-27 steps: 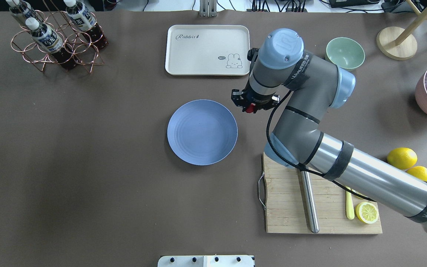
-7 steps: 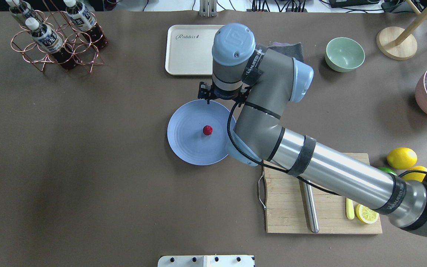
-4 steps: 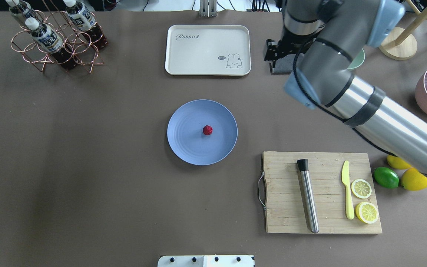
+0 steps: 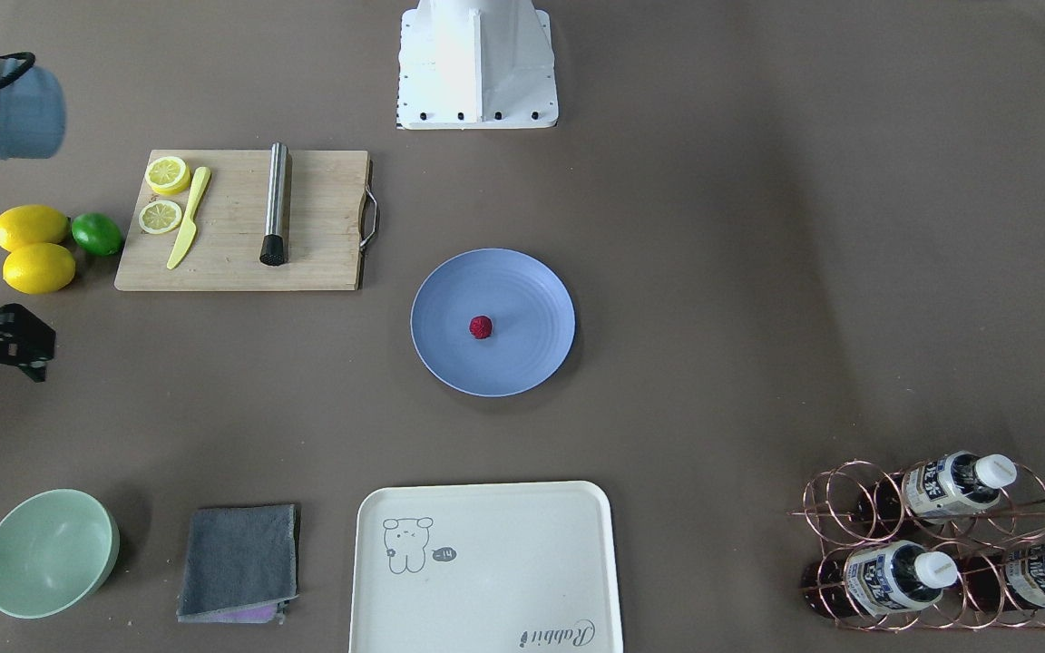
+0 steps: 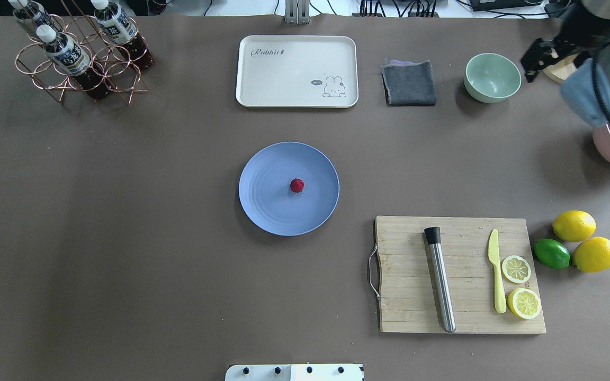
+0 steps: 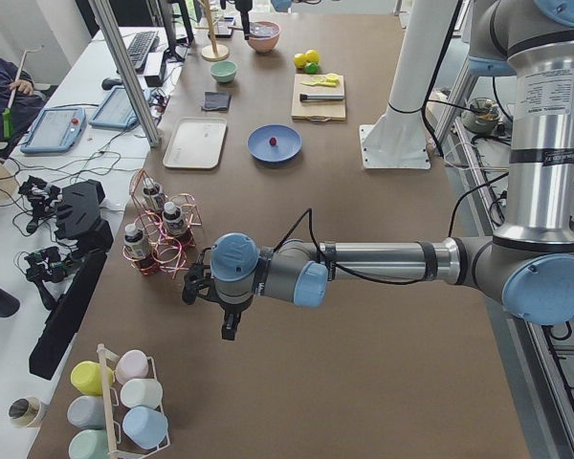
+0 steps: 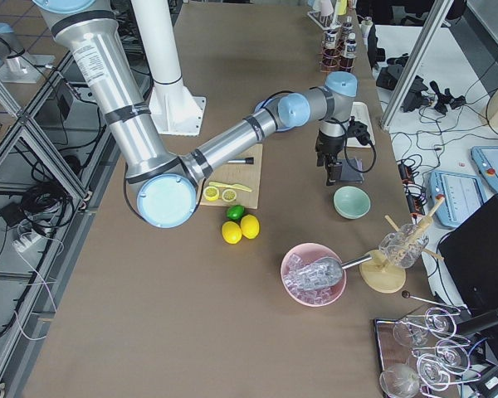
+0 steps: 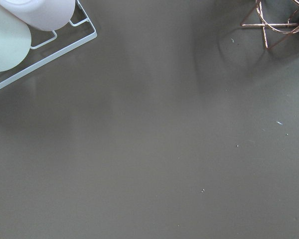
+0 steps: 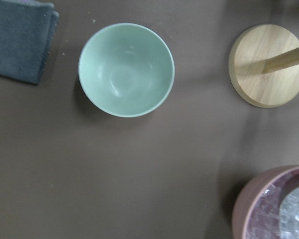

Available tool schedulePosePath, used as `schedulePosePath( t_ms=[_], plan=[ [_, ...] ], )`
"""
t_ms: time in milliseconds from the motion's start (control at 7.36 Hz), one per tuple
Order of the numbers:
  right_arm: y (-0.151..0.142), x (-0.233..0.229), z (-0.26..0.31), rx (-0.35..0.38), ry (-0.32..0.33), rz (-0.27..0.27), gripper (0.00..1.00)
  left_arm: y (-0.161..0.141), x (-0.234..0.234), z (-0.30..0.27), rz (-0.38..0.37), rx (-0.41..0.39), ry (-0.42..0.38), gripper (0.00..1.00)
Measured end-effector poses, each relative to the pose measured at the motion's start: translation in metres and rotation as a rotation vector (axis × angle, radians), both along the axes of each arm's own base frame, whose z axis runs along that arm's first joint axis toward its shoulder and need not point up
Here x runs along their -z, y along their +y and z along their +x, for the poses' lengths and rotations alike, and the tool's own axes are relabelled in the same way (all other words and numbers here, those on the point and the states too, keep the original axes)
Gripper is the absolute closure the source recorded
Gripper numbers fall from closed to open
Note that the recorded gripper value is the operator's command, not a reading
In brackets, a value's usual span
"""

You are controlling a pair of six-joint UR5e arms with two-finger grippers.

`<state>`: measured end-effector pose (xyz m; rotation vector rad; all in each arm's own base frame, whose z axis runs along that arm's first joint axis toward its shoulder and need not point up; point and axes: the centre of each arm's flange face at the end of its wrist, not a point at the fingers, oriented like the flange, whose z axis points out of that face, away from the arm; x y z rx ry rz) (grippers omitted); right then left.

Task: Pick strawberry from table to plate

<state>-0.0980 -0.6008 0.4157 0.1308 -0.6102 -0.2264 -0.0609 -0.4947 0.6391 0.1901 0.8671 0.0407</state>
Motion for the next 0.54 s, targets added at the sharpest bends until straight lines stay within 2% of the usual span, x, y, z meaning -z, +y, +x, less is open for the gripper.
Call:
schedulePosePath(
  t_ms=[272,543],
  plan=[
    [0.037,-0.081,0.089,0.051,-0.021,-0.017,0.00,0.002,-0.002,0.000,-0.002,-0.002,0.000,0.02],
    [0.075,-0.144,0.134,0.053,-0.013,-0.073,0.00,0.008,-0.008,0.000,-0.009,-0.003,-0.004,0.02]
  ],
)
